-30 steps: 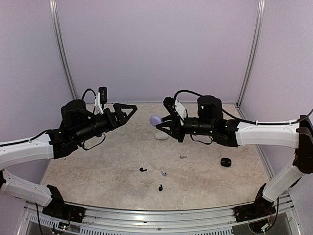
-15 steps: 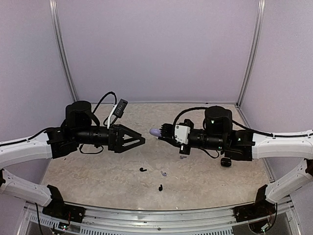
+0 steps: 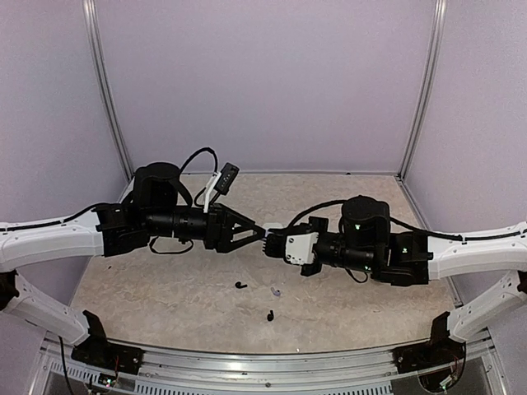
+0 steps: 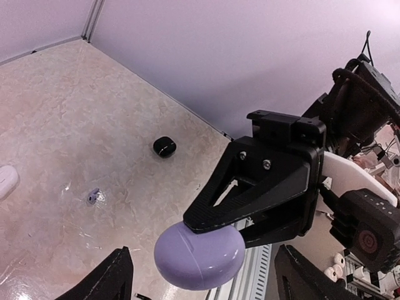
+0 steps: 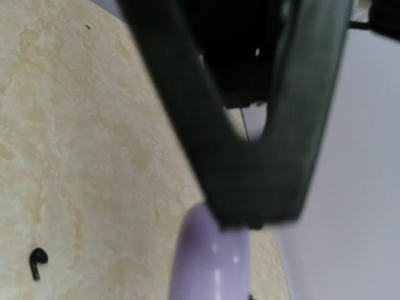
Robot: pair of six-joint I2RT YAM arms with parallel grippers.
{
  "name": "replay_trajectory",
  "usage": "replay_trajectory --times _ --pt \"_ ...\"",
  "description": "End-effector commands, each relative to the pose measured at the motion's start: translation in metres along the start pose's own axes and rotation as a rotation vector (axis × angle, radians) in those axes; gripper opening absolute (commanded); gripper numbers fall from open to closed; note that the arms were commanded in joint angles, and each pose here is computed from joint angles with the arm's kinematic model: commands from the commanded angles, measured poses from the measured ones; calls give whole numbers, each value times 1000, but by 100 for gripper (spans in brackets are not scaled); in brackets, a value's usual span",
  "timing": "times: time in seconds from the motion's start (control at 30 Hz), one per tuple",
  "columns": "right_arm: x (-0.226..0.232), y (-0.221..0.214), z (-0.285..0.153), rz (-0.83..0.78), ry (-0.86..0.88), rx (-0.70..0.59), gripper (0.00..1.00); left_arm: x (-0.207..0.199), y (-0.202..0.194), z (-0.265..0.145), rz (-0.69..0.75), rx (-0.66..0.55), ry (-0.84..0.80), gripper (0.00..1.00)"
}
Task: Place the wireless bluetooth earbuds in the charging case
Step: Pass from the right arm to the left
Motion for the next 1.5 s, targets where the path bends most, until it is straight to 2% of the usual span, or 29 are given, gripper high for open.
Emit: replay_trajectory --times 0.0,0.33,0.6,0.87,1.2,1.3,1.4,1.47 --pt "1 1 -6 -17 -14 13 10 2 5 6 24 13 32 77" --pt "2 -4 -7 -22 -26 39 10 -3 0 22 21 58 3 70" --pt "-1 -3 -10 -22 -40 36 10 -2 -4 31 5 80 -6 61" --pt "-1 -2 -10 -21 -46 34 10 1 -9 34 -3 85 8 63" --pt "0 -2 -10 -18 -42 31 11 1 -5 29 15 36 16 49" --pt "-2 -1 -12 3 -49 27 18 3 -6 23 34 20 37 45" --pt "-2 -1 -15 27 -50 22 38 5 -4 16 55 3 45 43" --pt "-2 -1 -17 39 -49 17 46 6 -3 11 68 -5 50 41"
Point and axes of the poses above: each gripper's point midway between its finger pads, its own z axis out along the fingers, its own x axis along the line the jaws close on, y = z × x, the point moved 4 cm from there along -z, back along the fingers, and after that the axes turned 5 degrees about z, right-handed, at the moved point
